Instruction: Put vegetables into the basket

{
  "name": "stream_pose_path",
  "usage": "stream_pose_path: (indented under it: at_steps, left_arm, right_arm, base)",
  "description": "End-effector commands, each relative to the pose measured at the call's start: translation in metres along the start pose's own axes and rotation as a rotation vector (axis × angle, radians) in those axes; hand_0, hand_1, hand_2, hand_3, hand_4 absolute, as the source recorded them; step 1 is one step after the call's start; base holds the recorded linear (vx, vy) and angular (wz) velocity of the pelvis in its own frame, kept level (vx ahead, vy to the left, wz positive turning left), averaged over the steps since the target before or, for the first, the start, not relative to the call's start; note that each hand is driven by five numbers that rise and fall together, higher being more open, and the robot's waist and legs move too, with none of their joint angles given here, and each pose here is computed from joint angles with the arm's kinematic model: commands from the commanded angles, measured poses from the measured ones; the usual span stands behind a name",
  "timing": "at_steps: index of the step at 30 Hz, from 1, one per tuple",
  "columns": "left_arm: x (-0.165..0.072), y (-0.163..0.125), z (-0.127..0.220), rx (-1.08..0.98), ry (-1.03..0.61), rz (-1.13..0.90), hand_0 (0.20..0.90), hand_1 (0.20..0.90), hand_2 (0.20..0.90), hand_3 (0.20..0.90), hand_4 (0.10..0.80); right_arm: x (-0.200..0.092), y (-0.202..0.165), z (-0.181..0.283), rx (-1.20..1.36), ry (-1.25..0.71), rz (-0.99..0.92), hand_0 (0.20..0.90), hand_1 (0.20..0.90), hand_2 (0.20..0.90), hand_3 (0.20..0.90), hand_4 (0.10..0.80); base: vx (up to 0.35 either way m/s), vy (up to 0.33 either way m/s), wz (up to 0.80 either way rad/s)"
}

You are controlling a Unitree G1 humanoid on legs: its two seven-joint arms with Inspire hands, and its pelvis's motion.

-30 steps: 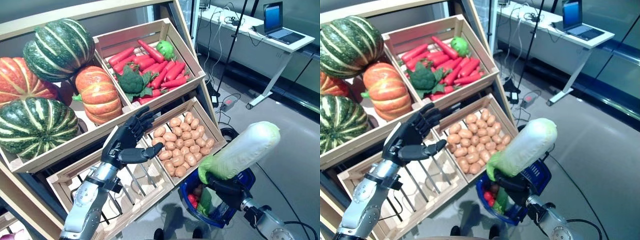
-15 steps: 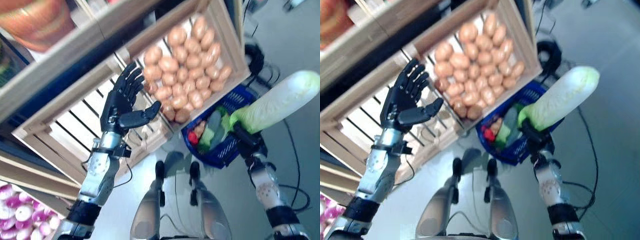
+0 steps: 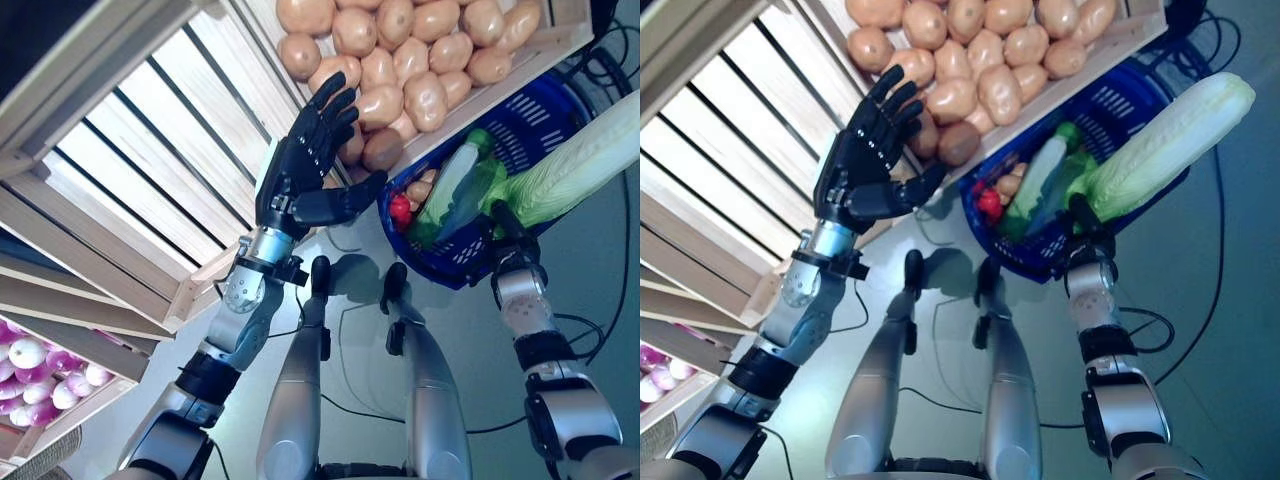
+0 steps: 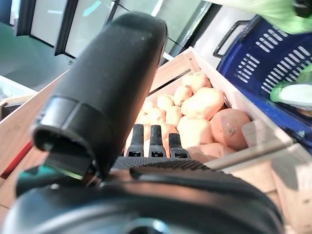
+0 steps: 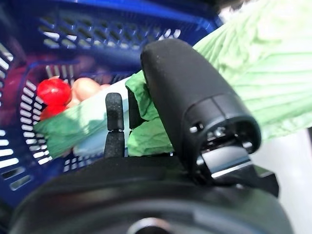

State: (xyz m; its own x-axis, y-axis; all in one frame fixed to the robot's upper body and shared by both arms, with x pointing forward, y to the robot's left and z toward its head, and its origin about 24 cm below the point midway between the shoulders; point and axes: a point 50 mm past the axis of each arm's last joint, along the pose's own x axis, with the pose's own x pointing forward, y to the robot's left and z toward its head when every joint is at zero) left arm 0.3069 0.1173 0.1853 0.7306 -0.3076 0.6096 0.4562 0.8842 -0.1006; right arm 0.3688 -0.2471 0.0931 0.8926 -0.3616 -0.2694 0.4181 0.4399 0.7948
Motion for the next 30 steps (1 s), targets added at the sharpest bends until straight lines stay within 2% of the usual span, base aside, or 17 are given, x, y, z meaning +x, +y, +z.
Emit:
stream_pose_path:
  at_steps: [1,6,23,24,25,30]
  left_arm:
    - [0.022,-0.026,0.050,-0.052,-0.314,-0.138,0.900,0.900,0.900,0.900,0.800]
    - [0.025,-0.027,0.047,-0.054,-0.313,-0.128,0.900,0.900,0.900,0.900,0.800]
    - [0.027,-0.036,0.051,-0.158,-0.388,-0.162,0.900,0.900,0.900,0.900,0.800]
    - [0.026,-0.037,0.051,-0.157,-0.390,-0.167,0.900,0.900,0.900,0.900,0.800]
    - [0.026,-0.038,0.051,-0.160,-0.392,-0.170,0.900,0.900,0.900,0.900,0.800]
    - [0.024,-0.040,0.052,-0.156,-0.409,-0.182,0.900,0.900,0.900,0.900,0.800]
  right_arm:
    - [-0.003,0.033,0.027,0.074,-0.012,0.177,0.300,0.300,0.300,0.300,0.400]
    - [-0.002,0.039,0.006,0.165,0.121,0.199,0.300,0.300,0.300,0.300,0.400]
    - [0.003,0.040,-0.019,-0.004,0.294,0.104,0.300,0.300,0.300,0.300,0.400]
    - [0.003,0.038,-0.020,-0.009,0.300,0.098,0.641,0.641,0.641,0.641,0.627]
    - [0.004,0.038,-0.020,-0.010,0.306,0.088,0.900,0.900,0.900,0.900,0.800]
    - [0.007,0.029,-0.015,-0.070,0.263,0.026,0.900,0.900,0.900,0.900,0.800]
  base:
    - [-0.004,-0.024,0.06]
    - [-0.005,-0.002,0.04]
    - [-0.015,0.027,0.00]
    - [0.000,0.000,0.00]
    - [0.000,0.000,0.00]
    - [0.000,0.000,0.00]
